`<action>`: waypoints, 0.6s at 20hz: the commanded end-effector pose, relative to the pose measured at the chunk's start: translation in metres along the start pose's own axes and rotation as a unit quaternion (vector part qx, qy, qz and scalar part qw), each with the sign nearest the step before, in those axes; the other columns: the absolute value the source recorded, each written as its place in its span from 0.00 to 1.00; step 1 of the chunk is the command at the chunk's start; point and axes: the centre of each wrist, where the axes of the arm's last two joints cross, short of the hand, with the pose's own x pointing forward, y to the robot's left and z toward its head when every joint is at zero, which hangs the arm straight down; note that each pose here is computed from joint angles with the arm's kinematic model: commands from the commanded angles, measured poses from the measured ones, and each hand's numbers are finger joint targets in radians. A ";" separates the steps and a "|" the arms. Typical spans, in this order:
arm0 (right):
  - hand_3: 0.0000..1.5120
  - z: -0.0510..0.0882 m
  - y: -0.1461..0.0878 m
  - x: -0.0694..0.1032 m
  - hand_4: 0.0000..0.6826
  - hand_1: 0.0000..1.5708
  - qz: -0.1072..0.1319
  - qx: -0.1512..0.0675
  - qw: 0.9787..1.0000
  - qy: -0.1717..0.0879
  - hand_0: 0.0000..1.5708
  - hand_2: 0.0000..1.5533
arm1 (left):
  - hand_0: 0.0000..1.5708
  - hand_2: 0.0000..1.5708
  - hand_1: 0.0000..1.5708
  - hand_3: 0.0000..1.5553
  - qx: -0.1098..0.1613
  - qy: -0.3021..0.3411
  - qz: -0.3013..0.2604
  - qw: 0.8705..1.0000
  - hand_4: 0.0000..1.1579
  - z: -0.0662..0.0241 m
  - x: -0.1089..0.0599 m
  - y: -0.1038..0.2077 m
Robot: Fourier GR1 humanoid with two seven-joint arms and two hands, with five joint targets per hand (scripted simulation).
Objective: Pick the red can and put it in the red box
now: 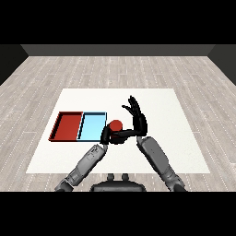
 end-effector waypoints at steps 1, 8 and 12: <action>0.00 -0.017 -0.017 0.037 0.00 0.00 -0.013 -0.029 0.998 -0.053 0.00 0.00 | 1.00 1.00 1.00 0.96 0.020 0.011 -0.006 1.000 0.97 0.0050 -0.004 0.019; 0.00 0.019 -0.059 0.055 0.00 0.00 0.016 -0.097 0.994 -0.043 0.00 0.00 | 1.00 1.00 1.00 0.94 0.037 -0.012 -0.028 0.999 0.98 -0.0077 0.012 0.053; 0.00 0.030 -0.124 0.039 0.00 0.00 0.028 -0.108 0.993 -0.028 0.00 0.00 | 1.00 1.00 1.00 0.94 0.057 -0.028 -0.062 0.996 0.97 0.0144 0.020 0.077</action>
